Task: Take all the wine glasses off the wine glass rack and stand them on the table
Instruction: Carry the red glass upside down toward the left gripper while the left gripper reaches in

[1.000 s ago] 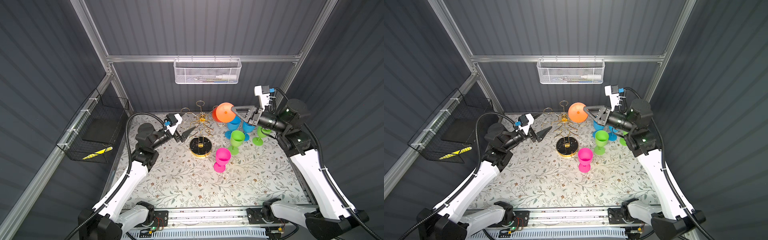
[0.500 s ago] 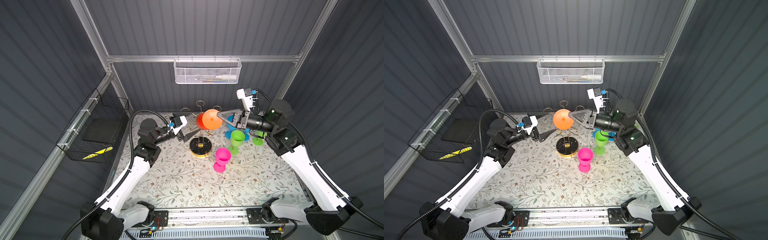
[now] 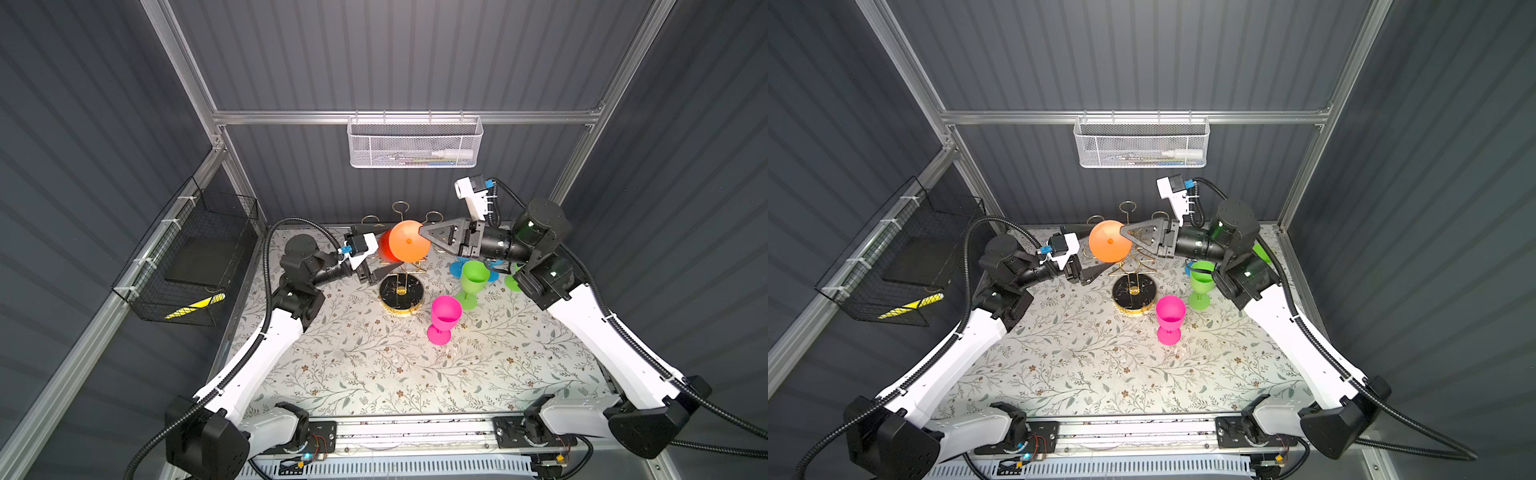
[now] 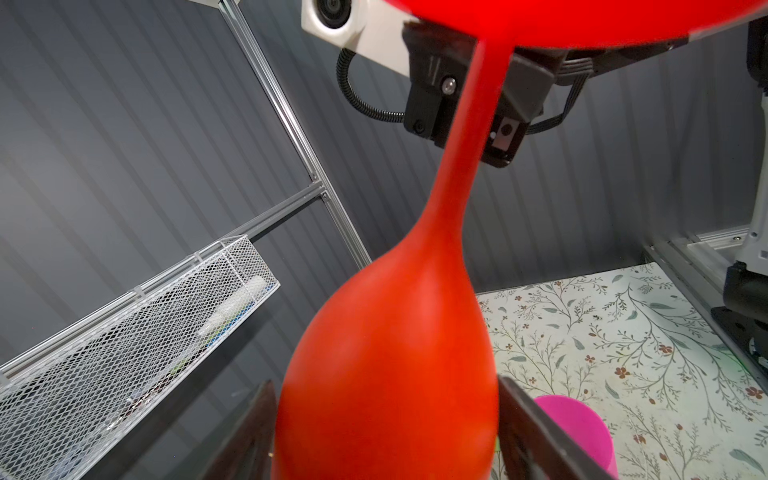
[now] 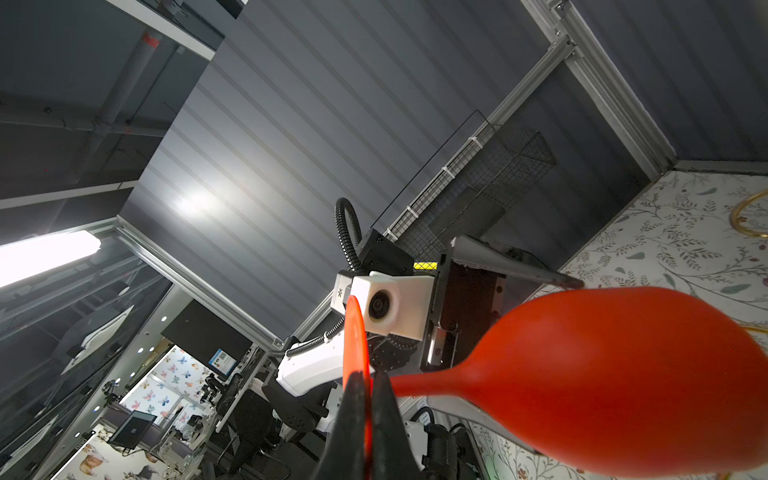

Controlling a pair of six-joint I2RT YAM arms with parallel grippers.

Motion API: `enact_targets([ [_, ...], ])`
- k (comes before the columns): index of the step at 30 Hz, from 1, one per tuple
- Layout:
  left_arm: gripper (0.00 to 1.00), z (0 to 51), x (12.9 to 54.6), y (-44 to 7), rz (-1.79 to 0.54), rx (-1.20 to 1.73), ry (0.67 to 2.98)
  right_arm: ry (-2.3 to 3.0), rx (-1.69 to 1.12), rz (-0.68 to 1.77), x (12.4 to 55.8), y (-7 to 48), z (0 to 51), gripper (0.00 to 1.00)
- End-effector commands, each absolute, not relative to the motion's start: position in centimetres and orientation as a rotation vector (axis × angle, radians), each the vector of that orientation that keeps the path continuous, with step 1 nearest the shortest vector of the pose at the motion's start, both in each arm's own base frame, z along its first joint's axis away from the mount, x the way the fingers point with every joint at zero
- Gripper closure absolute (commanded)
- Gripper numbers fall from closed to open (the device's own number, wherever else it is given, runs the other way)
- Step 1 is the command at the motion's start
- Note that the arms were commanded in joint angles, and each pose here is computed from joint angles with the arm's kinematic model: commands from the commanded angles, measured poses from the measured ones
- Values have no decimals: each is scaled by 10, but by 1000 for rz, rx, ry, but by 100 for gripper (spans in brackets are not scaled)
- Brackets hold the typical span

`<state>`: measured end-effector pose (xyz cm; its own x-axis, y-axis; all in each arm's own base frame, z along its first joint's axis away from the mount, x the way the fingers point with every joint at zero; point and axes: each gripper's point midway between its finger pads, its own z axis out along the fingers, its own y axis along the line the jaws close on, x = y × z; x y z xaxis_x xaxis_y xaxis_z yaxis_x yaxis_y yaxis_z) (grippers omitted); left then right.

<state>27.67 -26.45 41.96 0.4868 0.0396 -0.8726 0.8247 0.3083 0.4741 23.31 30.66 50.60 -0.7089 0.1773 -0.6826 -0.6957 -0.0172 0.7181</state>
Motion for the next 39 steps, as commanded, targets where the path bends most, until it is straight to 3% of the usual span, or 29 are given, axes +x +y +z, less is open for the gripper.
enact_targets([
  [1, 22, 430, 277, -267, -636, 1149, 914, 1555, -629, 1865, 213, 308, 522, 100],
  [6, 26, 430, 278, -267, -631, 1142, 919, 1543, -622, 1905, 211, 308, 523, 100],
  [9, 9, 432, 276, -267, -639, 1138, 908, 1543, -621, 1909, 211, 309, 523, 100],
  [15, 7, 433, 277, -267, -631, 1139, 902, 1552, -623, 1918, 211, 312, 521, 100],
  [26, 30, 429, 278, -265, -618, 1135, 938, 1601, -601, 1860, 217, 313, 507, 100],
  [27, 30, 427, 277, -264, -621, 1135, 952, 1615, -594, 1837, 218, 312, 504, 98],
  [34, 28, 403, 273, -253, -658, 1115, 1193, 1675, -541, 1529, 227, 288, 491, 56],
  [39, 30, 386, 267, -243, -704, 1088, 1403, 1699, -439, 1133, 245, 246, 481, 50],
])
